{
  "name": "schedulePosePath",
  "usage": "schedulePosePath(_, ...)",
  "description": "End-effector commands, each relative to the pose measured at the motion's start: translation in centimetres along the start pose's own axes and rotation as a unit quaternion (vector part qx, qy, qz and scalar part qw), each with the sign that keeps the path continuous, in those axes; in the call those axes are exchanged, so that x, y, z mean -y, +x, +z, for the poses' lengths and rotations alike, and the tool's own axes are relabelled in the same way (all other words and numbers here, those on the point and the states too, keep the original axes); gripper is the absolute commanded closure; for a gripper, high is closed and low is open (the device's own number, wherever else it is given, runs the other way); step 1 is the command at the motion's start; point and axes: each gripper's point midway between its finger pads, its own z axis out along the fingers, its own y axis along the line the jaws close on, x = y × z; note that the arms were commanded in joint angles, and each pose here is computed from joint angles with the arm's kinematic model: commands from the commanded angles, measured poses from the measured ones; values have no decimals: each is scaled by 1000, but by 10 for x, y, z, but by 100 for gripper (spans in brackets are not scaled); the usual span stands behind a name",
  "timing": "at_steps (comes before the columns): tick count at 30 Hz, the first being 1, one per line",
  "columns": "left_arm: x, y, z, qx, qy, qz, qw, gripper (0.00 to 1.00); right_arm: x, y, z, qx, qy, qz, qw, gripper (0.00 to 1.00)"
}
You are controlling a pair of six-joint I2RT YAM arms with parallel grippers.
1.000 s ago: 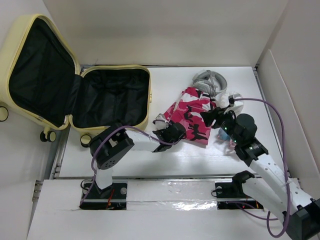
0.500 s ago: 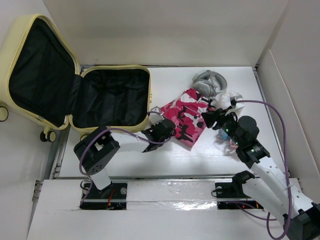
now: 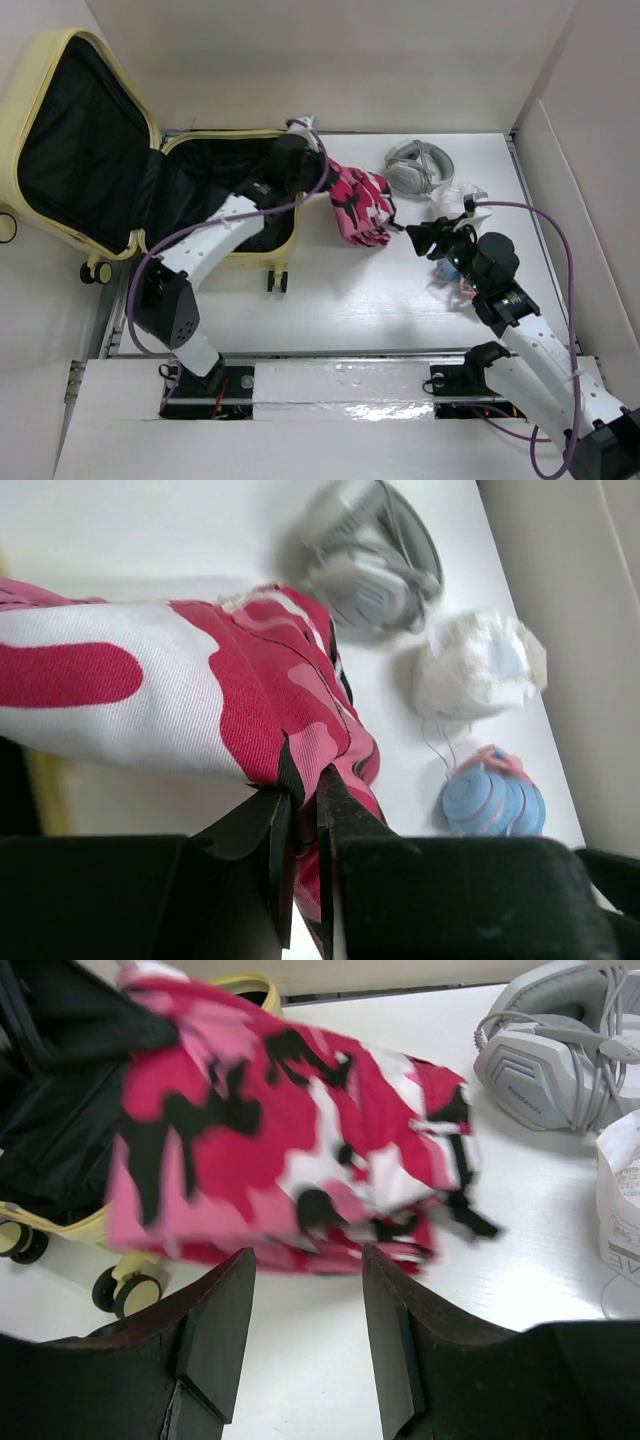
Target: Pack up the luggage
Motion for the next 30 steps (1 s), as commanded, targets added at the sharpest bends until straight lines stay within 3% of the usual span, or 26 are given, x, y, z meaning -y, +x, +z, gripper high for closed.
schedulePosePath(1,-23,-69,-24,24,44,18,999,100,-1,-10,1,18,-3,-2,1000,47)
schedulePosePath(6,-143,-128,-48,57,-51,3,997,100,-1,-8,2,10,-7,-2,1000,47)
schedulePosePath(11,-239,-132,-82,81,-108,-61,989,100,-3,-10,-1,16,-12,-3,1000,47)
schedulePosePath(15,-286,-136,-116,118,-135,-101,979,100,-3,-9,0,15,-13,-6,1000,46)
schedulePosePath(21,-338,-108,-131,104,-248,-101,958,100,-4,-9,0,12,-14,-9,1000,43)
schedulePosePath(26,-381,-57,-144,89,-360,-145,917,100,-3,-8,1,11,-12,-10,1000,40)
schedulePosePath(27,-385,-51,-144,90,-369,-154,912,98,-2,-8,1,9,-11,-10,1000,38)
schedulePosePath(28,-390,-44,-145,89,-381,-168,905,78,-1,-6,2,5,-9,-10,1000,36)
schedulePosePath(30,-391,-32,-144,78,-384,-178,903,63,1,-5,3,3,-5,-11,1000,35)
